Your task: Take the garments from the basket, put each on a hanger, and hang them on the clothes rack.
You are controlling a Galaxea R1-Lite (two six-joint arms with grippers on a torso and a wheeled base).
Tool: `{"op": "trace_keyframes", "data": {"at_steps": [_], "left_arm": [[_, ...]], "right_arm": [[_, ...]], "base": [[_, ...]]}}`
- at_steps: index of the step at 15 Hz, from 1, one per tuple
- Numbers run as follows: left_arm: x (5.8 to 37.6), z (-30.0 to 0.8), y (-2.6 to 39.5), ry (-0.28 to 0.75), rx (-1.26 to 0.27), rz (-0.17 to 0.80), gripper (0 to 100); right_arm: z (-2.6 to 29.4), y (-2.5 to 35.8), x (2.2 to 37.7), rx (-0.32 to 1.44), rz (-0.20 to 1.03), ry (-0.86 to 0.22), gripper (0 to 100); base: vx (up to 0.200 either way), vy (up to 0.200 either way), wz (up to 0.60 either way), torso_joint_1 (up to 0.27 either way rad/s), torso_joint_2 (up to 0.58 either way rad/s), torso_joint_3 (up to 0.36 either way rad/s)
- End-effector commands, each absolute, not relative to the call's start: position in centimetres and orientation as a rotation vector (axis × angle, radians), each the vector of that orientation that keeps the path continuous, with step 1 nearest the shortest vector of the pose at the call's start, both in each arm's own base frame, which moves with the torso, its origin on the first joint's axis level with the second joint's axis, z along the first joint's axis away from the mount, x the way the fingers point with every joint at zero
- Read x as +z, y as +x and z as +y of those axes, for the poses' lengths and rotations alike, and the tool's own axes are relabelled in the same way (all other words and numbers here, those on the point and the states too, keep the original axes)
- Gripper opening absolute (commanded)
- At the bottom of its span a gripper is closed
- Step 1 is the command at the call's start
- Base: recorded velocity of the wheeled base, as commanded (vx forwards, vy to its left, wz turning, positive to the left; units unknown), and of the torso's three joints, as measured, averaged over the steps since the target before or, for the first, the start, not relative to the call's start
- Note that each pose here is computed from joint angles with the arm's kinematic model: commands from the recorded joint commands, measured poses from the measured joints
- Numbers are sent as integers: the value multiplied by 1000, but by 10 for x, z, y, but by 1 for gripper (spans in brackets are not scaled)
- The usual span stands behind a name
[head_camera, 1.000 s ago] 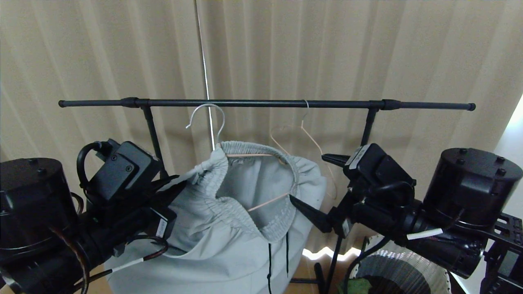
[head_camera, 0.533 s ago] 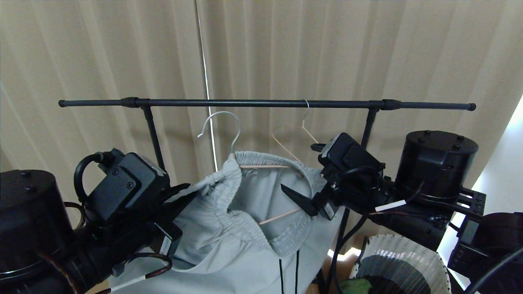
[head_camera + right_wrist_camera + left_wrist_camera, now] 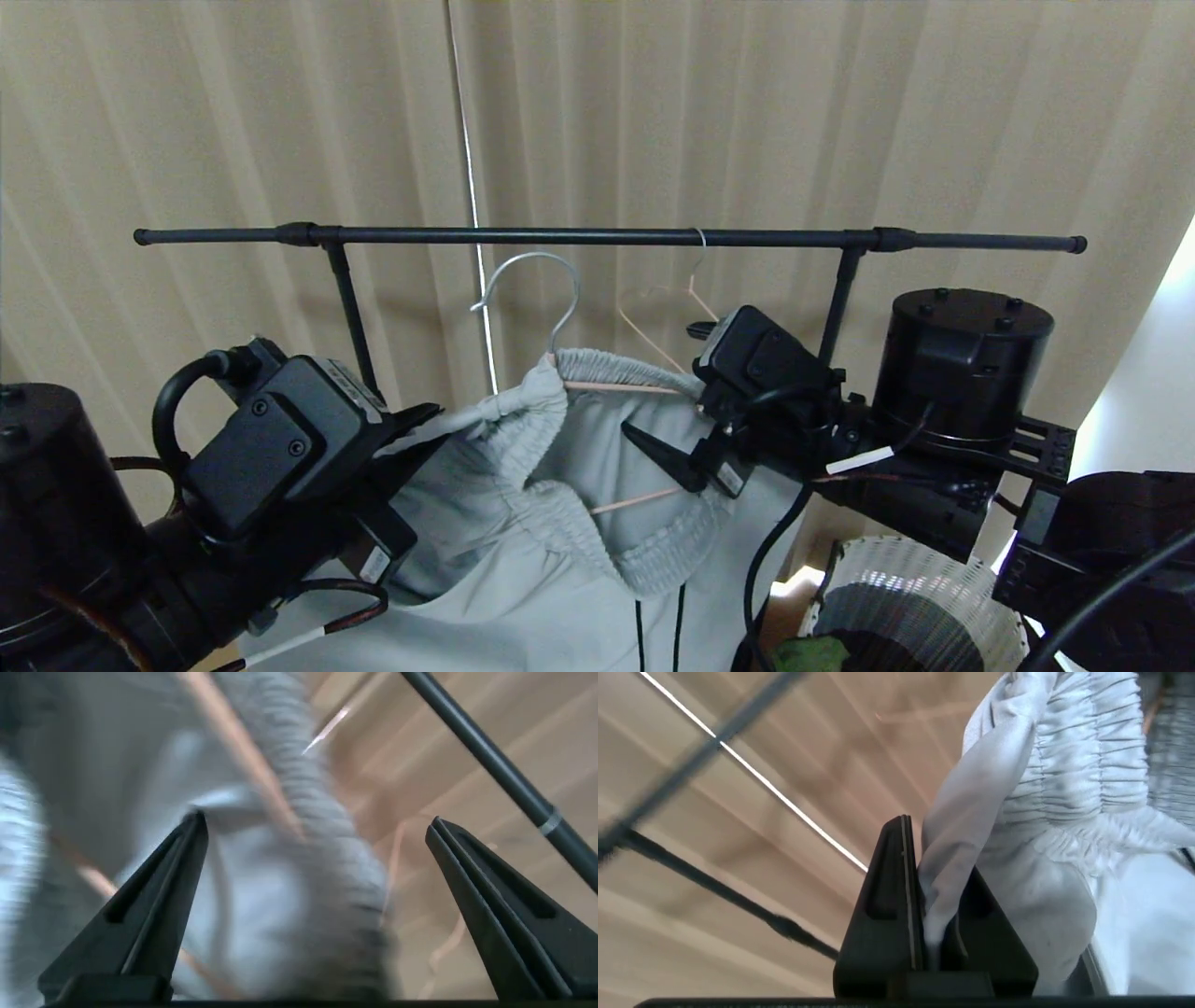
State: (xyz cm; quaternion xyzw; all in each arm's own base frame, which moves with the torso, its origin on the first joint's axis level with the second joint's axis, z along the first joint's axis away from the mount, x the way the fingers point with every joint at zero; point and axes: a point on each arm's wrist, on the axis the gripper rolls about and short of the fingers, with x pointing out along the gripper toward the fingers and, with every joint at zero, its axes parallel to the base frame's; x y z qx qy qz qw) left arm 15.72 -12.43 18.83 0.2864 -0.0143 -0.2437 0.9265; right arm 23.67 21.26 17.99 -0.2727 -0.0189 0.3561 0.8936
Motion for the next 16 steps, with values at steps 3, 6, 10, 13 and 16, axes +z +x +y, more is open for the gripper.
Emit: {"op": "trace_keyframes", "data": {"at_steps": [3,6,10,13,16], "left_arm": [[188,-126,157,592,-505,-33,0],[188,-127,157,592,-507,-36,0],[189,-127,156,588,-511,-46,0],[189,-127,156,584,-509,-54,0],[184,-125,154,590,-514,-42,0]], "right_arm": [[219,234,181,760,-45,-566,100],[221,235,186,755,-63,-559,100],[221,236,185,755,-61,-560,0],[221,235,186,755,-64,-558,0],[220,235,187,753,-70,-556,0]], "base": [[0,0,0,0,0,0],[0,0,0,0,0,0],[0,0,0,0,0,0],[0,0,0,0,0,0],[0,0,0,0,0,0]]}}
